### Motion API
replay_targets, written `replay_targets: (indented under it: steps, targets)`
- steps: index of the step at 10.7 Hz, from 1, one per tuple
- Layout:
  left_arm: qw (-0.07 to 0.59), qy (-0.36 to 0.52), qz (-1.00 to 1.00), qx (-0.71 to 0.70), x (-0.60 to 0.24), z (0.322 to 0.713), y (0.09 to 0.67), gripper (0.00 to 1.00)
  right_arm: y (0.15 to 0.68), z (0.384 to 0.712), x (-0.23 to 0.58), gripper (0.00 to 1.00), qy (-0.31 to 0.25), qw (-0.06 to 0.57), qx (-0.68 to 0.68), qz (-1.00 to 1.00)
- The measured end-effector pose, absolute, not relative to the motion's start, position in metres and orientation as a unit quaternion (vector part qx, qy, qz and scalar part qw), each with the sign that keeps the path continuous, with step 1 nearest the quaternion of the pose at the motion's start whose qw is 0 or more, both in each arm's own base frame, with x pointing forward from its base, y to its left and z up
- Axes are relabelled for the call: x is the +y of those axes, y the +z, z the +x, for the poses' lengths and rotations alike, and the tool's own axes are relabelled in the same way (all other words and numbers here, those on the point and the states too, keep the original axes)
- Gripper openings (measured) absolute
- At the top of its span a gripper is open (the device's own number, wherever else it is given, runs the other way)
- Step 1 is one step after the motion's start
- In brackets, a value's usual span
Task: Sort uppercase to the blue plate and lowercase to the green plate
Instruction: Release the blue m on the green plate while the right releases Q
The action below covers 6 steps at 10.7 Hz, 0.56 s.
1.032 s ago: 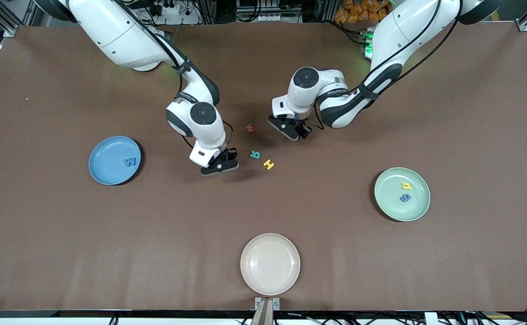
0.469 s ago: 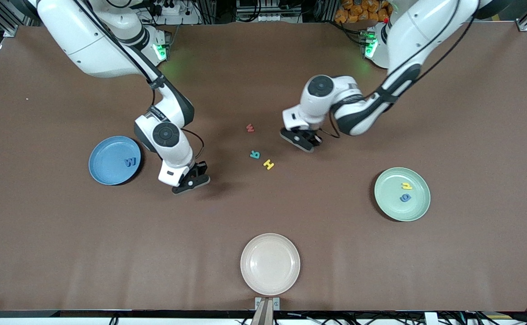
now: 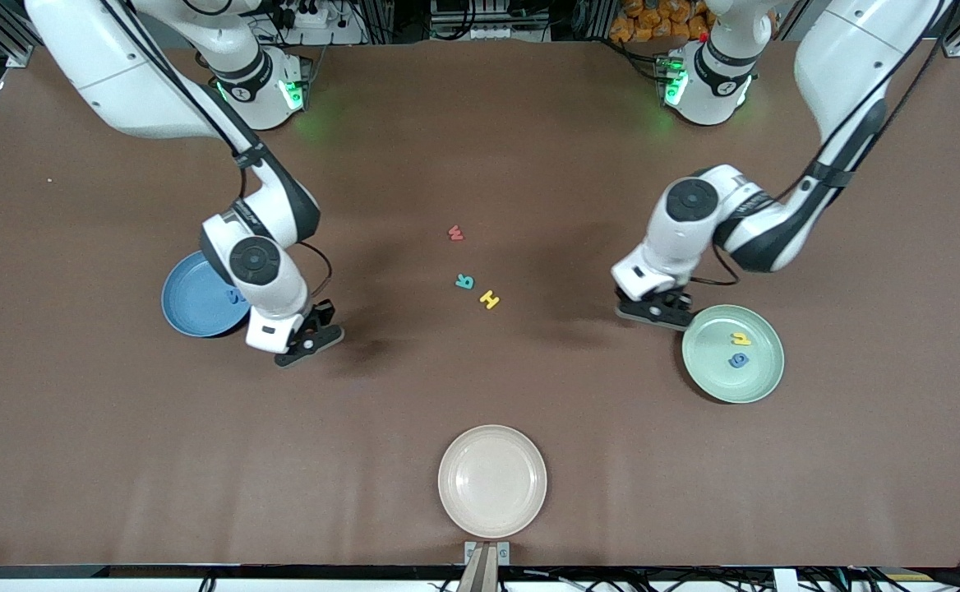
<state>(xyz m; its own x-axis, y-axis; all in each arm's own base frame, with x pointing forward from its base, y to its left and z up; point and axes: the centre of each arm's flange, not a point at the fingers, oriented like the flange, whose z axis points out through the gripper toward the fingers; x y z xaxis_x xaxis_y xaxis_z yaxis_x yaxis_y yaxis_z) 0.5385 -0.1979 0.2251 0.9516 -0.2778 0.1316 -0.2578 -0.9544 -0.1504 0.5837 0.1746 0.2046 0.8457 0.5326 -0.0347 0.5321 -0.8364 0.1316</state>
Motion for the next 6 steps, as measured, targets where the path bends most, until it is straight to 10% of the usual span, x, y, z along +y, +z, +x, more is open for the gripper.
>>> replay_targets:
  steps: [6]
  targets:
    - [0.13, -0.056, -0.978, 0.152, -0.079, 0.582, 0.217, 0.28, 0.22, 0.571, 0.057, 0.33, -0.047, 0.076, 0.347, 0.934]
